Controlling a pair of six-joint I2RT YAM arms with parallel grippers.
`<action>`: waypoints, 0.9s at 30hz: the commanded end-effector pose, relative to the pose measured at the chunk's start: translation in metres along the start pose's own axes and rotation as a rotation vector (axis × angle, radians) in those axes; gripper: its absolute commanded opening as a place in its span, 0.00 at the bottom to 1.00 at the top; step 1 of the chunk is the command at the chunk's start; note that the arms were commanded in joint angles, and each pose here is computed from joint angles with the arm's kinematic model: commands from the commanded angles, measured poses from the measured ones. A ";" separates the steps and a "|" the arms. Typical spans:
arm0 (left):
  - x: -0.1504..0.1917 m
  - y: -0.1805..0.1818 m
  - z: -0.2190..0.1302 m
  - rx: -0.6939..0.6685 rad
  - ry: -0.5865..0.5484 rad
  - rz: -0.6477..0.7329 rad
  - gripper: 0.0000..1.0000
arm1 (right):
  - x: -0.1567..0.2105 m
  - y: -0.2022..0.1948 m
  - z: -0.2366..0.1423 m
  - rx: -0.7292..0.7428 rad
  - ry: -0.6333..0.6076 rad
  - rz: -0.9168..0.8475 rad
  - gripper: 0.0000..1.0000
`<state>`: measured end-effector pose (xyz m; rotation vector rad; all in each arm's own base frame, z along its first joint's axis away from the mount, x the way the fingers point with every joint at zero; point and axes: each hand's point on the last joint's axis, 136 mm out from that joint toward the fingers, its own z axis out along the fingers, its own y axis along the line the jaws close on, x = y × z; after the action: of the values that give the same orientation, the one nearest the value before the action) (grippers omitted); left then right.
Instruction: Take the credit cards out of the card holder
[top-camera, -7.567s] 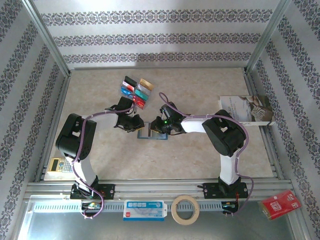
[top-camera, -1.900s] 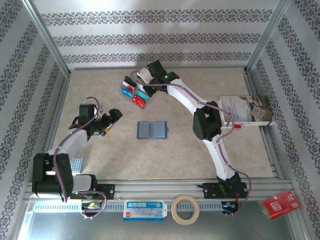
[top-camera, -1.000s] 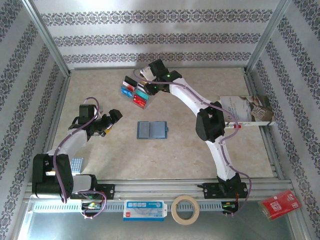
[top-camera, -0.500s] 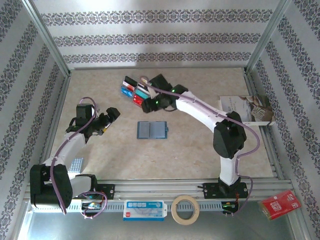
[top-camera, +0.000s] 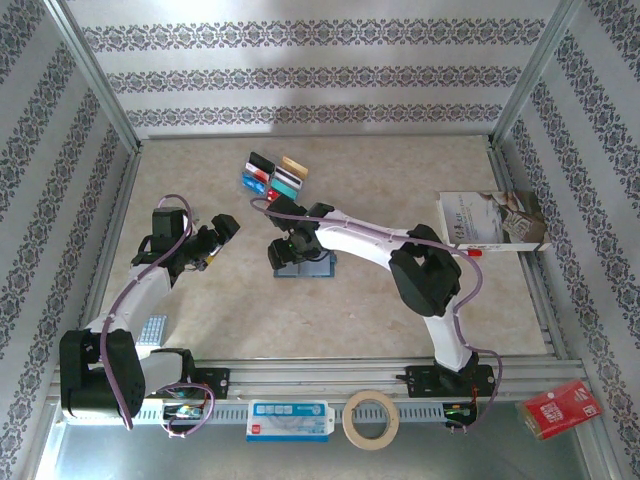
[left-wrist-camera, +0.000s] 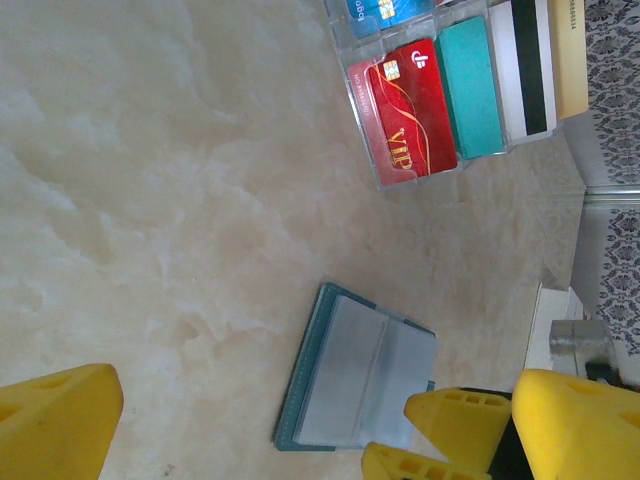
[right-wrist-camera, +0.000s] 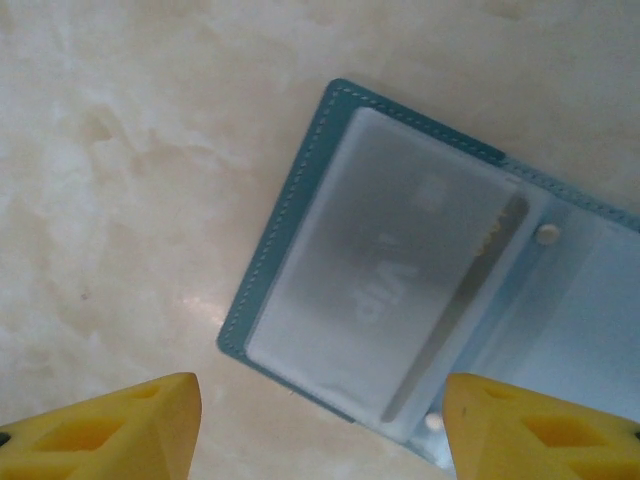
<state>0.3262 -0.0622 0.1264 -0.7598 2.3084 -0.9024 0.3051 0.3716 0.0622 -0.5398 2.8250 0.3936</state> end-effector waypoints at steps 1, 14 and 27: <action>-0.003 -0.004 0.002 0.025 -0.006 0.001 1.00 | 0.004 -0.009 0.014 0.080 0.034 -0.011 0.66; 0.003 0.000 0.009 0.025 0.028 -0.007 1.00 | 0.025 -0.028 0.041 0.185 0.129 -0.026 0.66; 0.024 -0.010 0.028 0.061 0.143 0.010 0.99 | 0.053 -0.058 0.058 0.152 0.208 0.034 0.43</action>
<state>0.3263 -0.0818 0.1037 -0.7438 2.3937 -0.9858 0.3102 0.3506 0.0172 -0.5196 2.9080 0.2419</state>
